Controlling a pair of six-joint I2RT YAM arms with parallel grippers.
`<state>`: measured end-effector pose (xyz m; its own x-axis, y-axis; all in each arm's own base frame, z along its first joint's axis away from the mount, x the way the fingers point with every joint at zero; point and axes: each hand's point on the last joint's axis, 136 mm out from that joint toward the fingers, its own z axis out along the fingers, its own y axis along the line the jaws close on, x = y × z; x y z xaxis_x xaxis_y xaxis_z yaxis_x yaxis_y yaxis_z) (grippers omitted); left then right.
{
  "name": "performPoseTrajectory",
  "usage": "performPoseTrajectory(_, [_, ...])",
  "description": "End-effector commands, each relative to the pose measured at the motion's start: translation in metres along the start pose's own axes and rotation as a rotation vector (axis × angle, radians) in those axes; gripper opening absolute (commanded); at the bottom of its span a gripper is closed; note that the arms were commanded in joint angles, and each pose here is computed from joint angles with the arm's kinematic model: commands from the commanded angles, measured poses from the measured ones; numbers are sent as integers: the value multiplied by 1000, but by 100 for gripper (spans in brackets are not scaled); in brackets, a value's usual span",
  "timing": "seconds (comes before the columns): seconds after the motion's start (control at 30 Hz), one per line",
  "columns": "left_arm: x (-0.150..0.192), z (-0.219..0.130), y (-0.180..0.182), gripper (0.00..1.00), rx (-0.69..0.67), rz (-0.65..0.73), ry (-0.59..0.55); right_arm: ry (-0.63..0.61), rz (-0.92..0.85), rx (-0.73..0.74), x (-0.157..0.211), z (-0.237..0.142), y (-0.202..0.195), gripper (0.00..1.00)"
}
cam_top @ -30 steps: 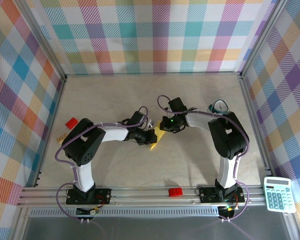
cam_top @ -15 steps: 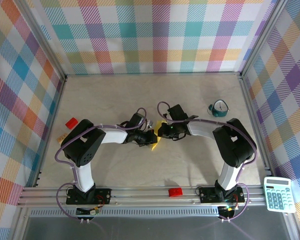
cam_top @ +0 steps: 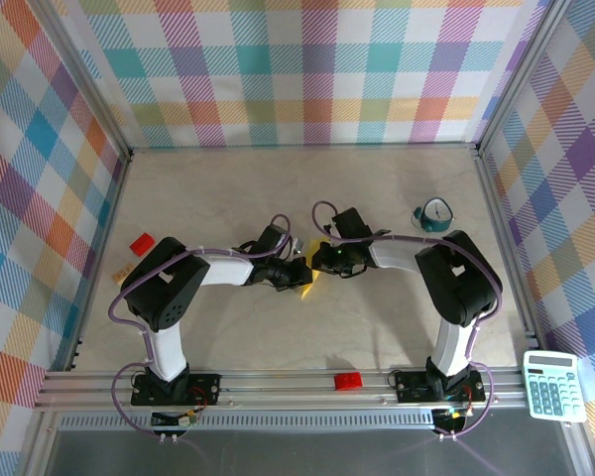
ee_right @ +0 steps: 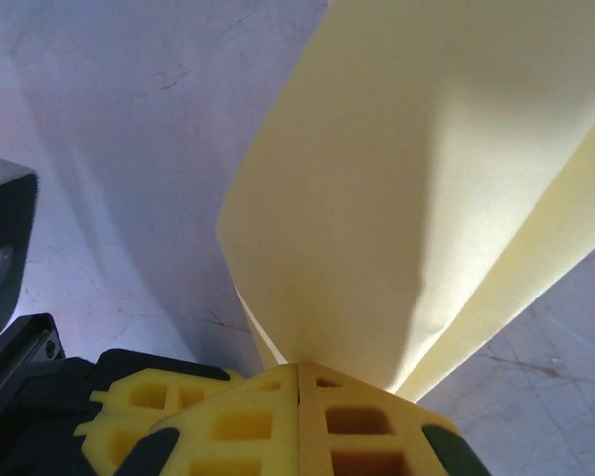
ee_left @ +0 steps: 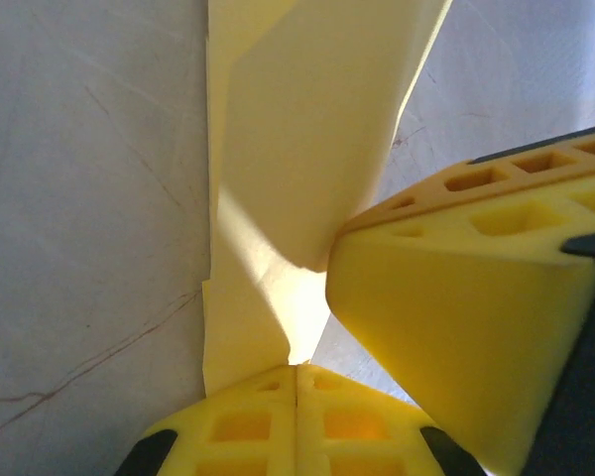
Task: Fold a paper plane with a square sheet of paper (fold left side to right side)
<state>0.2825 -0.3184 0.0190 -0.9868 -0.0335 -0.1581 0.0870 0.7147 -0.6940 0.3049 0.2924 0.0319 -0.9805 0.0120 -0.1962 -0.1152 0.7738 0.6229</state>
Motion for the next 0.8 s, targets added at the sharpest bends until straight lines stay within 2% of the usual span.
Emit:
performPoseTrajectory(0.0, [40,11,55,0,-206,-87,107,32,13,8,7,9,-3,3])
performPoseTrajectory(0.77, [49,12,78,0,-307,-134,133,-3,-38,230,0,9,-45,3])
